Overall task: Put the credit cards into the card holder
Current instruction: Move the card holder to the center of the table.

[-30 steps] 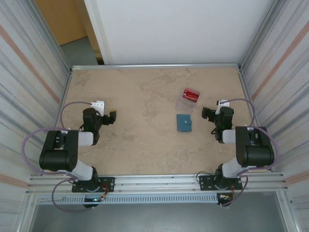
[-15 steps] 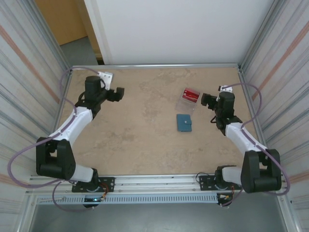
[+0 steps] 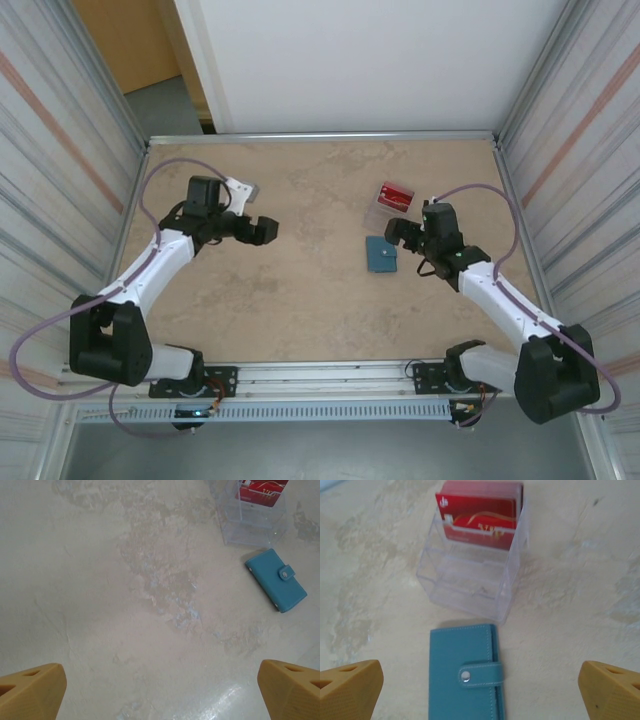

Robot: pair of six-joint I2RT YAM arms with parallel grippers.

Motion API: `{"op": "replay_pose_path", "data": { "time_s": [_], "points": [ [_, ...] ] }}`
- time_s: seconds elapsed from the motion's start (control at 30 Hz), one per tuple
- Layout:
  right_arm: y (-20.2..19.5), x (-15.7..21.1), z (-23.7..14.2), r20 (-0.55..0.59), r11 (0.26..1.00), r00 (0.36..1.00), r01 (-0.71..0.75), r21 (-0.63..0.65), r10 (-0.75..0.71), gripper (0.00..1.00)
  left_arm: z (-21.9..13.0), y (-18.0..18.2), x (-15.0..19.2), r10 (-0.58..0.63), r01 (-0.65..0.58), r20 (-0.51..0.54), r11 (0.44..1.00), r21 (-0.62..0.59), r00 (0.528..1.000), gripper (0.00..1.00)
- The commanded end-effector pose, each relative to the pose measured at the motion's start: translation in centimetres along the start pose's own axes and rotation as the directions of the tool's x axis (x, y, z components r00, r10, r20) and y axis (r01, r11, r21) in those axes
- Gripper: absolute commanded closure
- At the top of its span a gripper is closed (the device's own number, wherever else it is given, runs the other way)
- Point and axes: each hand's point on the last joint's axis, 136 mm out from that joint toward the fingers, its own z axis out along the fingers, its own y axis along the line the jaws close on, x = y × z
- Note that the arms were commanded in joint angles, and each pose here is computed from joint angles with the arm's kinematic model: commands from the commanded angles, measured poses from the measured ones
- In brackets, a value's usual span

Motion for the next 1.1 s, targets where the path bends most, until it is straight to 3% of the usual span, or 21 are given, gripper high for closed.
{"op": "replay_pose_path", "data": {
  "time_s": [0.0, 0.2, 0.57, 1.0, 1.07],
  "points": [
    [0.8, 1.9, 1.4, -0.081, 0.997, 0.995, -0.061, -0.049, 0.057, 0.03, -0.2, -0.9, -0.8, -0.051, 0.048, 0.038, 0.997, 0.068, 0.998, 0.01],
    [1.5, 3.5, 4.2, -0.175, 0.993, 0.981, -0.099, -0.064, 0.086, 0.08, 0.1, 0.7, -0.7, -0.166, 0.164, 0.05, 0.986, 0.041, 0.985, 0.01],
    [2.5, 6.5, 7.2, -0.274, 0.991, 0.956, -0.126, -0.053, 0.107, 0.13, 0.1, 0.5, -0.6, -0.247, 0.242, 0.052, 0.967, 0.081, 0.968, 0.03],
    [11.8, 10.1, 10.4, -0.346, 0.98, 0.938, -0.039, -0.194, -0.032, 0.17, 1.2, 0.1, 0.0, -0.335, 0.329, 0.032, 0.936, 0.125, 0.942, 0.16],
    [13.1, 10.1, 10.6, -0.36, 0.975, 0.932, -0.033, -0.218, -0.049, 0.21, 1.7, -0.4, 0.1, -0.34, 0.335, 0.018, 0.933, 0.131, 0.94, 0.19]
  ]
}}
